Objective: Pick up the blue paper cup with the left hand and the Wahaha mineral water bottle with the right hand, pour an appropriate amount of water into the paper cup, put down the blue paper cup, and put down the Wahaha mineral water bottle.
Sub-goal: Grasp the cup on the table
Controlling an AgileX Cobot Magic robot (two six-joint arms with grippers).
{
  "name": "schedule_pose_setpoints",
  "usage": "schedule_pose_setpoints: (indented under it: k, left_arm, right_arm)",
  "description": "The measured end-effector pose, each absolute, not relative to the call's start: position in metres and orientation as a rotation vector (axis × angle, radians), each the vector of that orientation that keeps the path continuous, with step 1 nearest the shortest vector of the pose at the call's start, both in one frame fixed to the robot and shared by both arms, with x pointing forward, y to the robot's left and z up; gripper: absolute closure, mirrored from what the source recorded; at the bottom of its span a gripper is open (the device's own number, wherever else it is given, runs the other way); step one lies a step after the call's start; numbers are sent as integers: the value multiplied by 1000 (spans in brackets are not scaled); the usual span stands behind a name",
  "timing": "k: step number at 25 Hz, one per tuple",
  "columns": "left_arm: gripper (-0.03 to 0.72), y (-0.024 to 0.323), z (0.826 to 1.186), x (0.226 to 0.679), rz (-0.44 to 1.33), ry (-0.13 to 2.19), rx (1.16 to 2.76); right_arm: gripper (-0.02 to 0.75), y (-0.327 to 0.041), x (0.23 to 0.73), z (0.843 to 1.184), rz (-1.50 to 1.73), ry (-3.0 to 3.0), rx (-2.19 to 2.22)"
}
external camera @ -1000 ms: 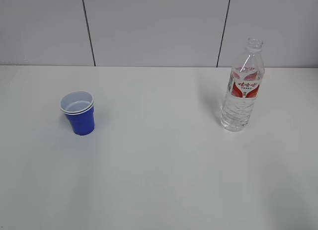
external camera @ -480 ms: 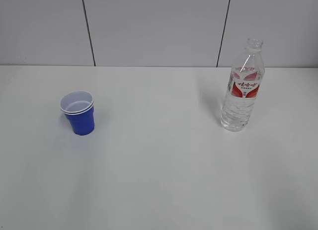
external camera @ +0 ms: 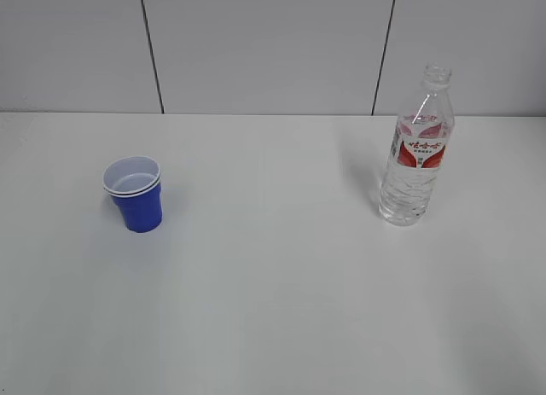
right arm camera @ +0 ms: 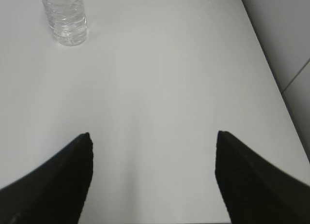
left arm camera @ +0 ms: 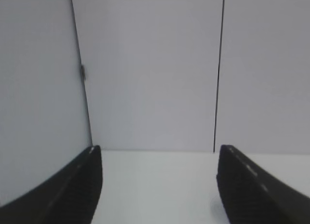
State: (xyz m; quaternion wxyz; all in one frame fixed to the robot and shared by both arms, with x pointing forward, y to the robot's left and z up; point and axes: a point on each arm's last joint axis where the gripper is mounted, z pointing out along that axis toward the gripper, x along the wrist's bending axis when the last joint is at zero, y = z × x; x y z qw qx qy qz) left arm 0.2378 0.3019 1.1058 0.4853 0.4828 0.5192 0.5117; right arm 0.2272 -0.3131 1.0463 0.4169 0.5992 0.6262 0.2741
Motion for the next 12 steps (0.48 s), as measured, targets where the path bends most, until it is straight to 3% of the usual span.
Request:
schedule_pose_setpoints:
  k: [12]
  left_arm:
    - [125,300,1129,260,1230,1110,1062]
  right_arm:
    - [150,-313,227,1046,688,1572,1504]
